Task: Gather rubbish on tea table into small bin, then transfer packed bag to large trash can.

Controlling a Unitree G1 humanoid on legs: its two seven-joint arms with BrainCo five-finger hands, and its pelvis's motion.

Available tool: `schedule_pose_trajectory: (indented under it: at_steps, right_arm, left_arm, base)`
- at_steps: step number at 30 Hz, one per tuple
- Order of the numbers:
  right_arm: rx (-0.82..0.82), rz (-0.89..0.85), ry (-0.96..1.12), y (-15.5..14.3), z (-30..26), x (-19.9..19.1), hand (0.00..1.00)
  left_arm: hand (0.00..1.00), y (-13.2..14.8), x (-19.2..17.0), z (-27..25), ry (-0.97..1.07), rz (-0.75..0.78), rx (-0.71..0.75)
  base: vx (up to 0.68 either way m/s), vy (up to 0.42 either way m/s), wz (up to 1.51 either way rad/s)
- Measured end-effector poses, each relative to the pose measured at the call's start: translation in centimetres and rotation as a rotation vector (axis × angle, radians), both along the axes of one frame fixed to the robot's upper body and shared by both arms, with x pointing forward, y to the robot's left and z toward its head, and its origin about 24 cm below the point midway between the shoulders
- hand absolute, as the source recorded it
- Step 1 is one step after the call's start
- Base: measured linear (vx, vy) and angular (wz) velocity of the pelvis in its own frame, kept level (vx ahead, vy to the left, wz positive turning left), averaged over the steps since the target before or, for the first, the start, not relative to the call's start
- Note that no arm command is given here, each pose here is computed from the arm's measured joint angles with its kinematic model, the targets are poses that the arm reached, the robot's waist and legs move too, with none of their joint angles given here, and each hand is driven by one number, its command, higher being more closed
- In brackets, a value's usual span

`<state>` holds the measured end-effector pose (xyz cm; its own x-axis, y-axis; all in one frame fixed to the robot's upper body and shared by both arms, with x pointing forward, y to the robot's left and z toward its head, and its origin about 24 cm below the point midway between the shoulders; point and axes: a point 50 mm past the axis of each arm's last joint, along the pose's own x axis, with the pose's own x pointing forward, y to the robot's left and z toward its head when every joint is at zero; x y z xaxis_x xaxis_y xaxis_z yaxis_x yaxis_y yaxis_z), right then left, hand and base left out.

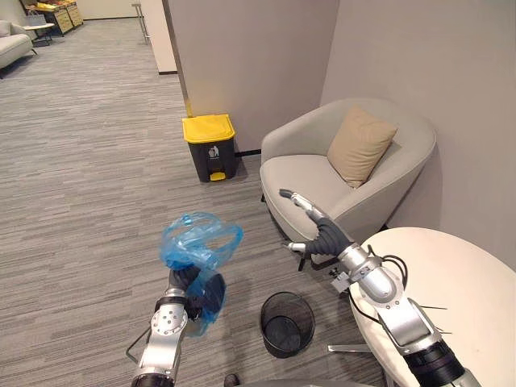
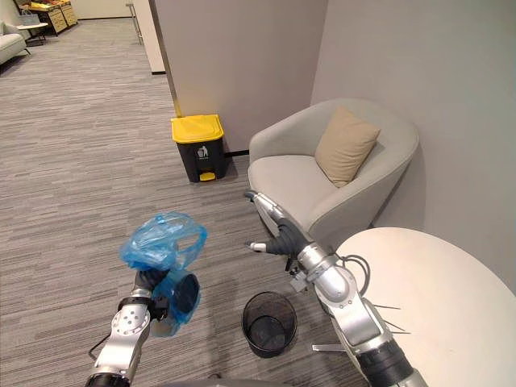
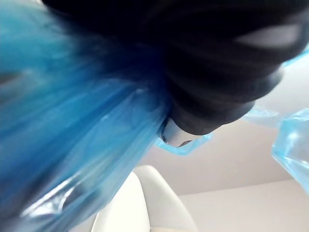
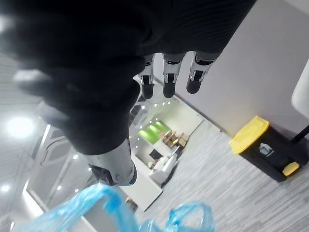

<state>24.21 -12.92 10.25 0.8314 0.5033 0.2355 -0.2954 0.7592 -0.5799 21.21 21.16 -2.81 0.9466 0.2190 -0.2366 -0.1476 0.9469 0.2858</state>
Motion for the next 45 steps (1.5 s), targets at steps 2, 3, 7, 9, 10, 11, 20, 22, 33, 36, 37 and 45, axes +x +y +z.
schedule_pose_trajectory:
  at_steps: [2,3,7,9,10,11,20,22,33,36,37,45]
  right_arm:
    - [0.029,-0.072,-0.006,-1.3,0.1,-0.1,0.00]
    - [0.063,-0.125,-0.010,-2.2,0.1,-0.2,0.00]
    - [0.205,-0.285,0.037,-4.7,-1.0,-1.1,0.00]
    - [0.282,-0.347,0.110,-5.5,-2.6,-1.8,0.00]
    - [0.306,-0.371,0.149,-5.8,-3.5,-1.9,0.00]
    - [0.328,-0.402,0.204,-6.1,-4.7,-2.2,0.00]
    - [0.449,-0.706,0.674,-8.2,-15.2,-6.7,0.00]
    - [0.442,-0.734,0.719,-8.2,-16.2,-7.3,0.00]
    - [0.267,-0.757,0.890,-7.4,-19.5,-9.4,0.00]
    - [0.215,-0.718,0.900,-6.9,-19.7,-9.4,0.00]
    - [0.194,-0.697,0.898,-6.6,-19.6,-9.2,0.00]
    - [0.160,-0.583,0.804,-4.6,-18.0,-5.9,0.00]
  left_arm:
    - [1.00,0.9,-0.7,-0.3,0.015,0.038,0.000]
    - [1.00,1.4,-1.1,-0.5,0.026,0.064,-0.005]
    - [1.00,2.7,-2.8,-1.7,0.077,0.148,-0.037]
    - [1.00,3.0,-4.0,-2.8,0.132,0.171,-0.053]
    - [1.00,3.0,-4.4,-3.2,0.153,0.170,-0.057]
    - [1.00,2.9,-4.9,-3.8,0.183,0.173,-0.064]
    - [1.00,2.7,-9.0,-7.3,0.385,0.217,-0.135]
    - [1.00,2.7,-9.7,-7.8,0.420,0.229,-0.140]
    - [1.00,1.3,-12.4,-10.2,0.580,0.207,-0.172]
    - [1.00,1.1,-12.5,-10.3,0.591,0.198,-0.173]
    - [1.00,1.0,-12.3,-10.3,0.589,0.193,-0.173]
    - [1.00,1.0,-8.1,-8.4,0.450,0.137,-0.144]
  base:
    - [0.00,0.000,0.00]
    - [0.00,0.000,0.00]
    - [0.00,0.000,0.00]
    - [0.00,0.000,0.00]
    - [0.00,0.000,0.03]
    - [0.00,0.000,0.06]
    - [0.01,0.002,0.02]
    - [0.05,-0.006,-0.02]
    - [0.06,-0.013,-0.01]
    - [0.04,-0.010,-0.01]
    - [0.03,-0.007,-0.10]
    - [-0.02,0.004,-0.16]
